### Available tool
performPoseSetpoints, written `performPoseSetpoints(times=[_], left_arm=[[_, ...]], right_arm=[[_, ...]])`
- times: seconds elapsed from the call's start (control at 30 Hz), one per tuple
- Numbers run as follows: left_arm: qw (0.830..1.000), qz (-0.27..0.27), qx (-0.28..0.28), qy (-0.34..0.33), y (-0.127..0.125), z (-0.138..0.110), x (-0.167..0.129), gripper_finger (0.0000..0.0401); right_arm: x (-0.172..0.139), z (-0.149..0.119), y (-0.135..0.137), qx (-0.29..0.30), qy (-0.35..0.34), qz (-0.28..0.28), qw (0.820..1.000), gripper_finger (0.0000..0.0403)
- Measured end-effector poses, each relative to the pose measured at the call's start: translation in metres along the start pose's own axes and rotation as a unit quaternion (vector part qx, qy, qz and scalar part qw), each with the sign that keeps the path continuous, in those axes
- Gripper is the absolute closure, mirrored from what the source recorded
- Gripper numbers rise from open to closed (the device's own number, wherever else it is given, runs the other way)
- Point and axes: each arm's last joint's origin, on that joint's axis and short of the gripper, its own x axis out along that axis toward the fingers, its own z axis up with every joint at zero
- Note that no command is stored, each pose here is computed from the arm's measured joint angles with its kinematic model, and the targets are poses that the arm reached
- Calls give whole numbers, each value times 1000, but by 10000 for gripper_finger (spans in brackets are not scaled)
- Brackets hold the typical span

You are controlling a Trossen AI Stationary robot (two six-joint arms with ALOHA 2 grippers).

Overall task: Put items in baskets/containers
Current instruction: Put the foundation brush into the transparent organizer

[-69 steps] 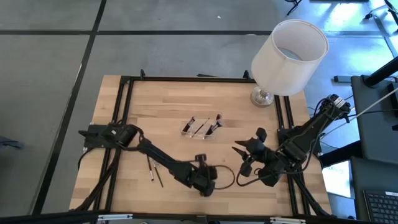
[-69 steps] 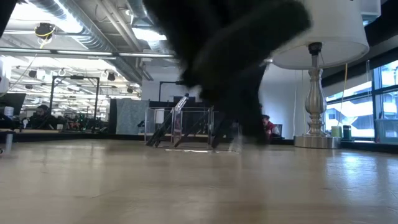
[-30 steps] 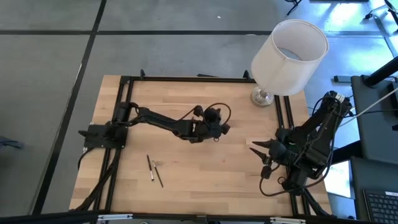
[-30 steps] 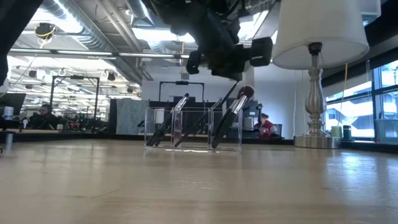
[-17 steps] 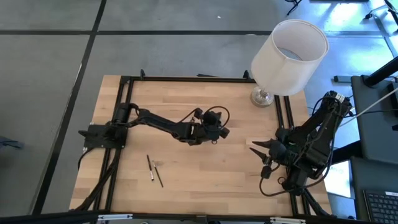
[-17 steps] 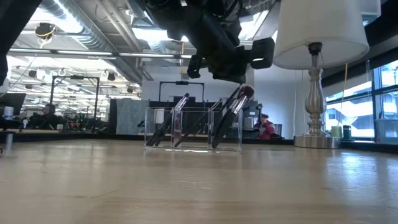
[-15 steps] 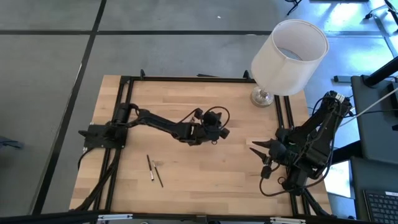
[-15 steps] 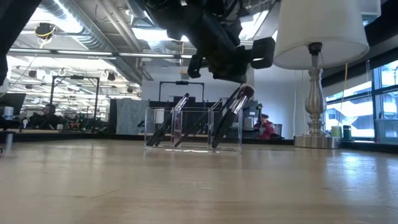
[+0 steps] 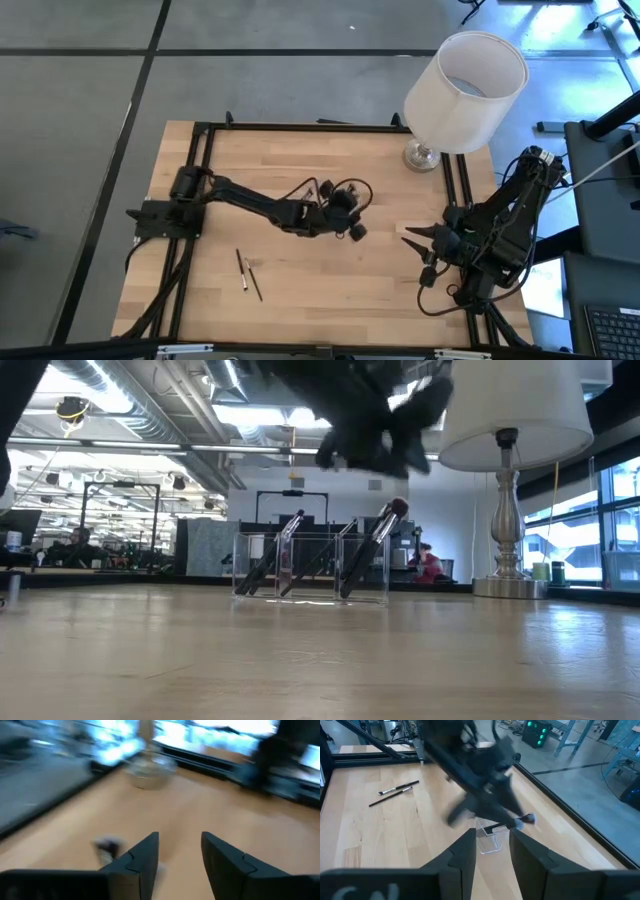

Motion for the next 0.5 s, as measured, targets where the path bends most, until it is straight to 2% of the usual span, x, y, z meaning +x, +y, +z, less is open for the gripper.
performPoseSetpoints(times=[0.1, 0.2, 0.33, 0.5], left_arm=[[996, -72, 18, 52, -6, 9, -31, 256], [989, -84, 20, 118, -10, 5, -67, 261], [978, -44, 13, 206, -19, -23, -109, 270], [944, 39, -59, 321, -23, -63, -156, 271]], right_arm=[[0, -1, 0, 0, 12, 5, 1000, 285], [0, -1, 0, 0, 15, 7, 1000, 285], [0, 0, 0, -8, 5, 2, 1000, 285], [0, -1, 3, 20, 27, 18, 999, 285]])
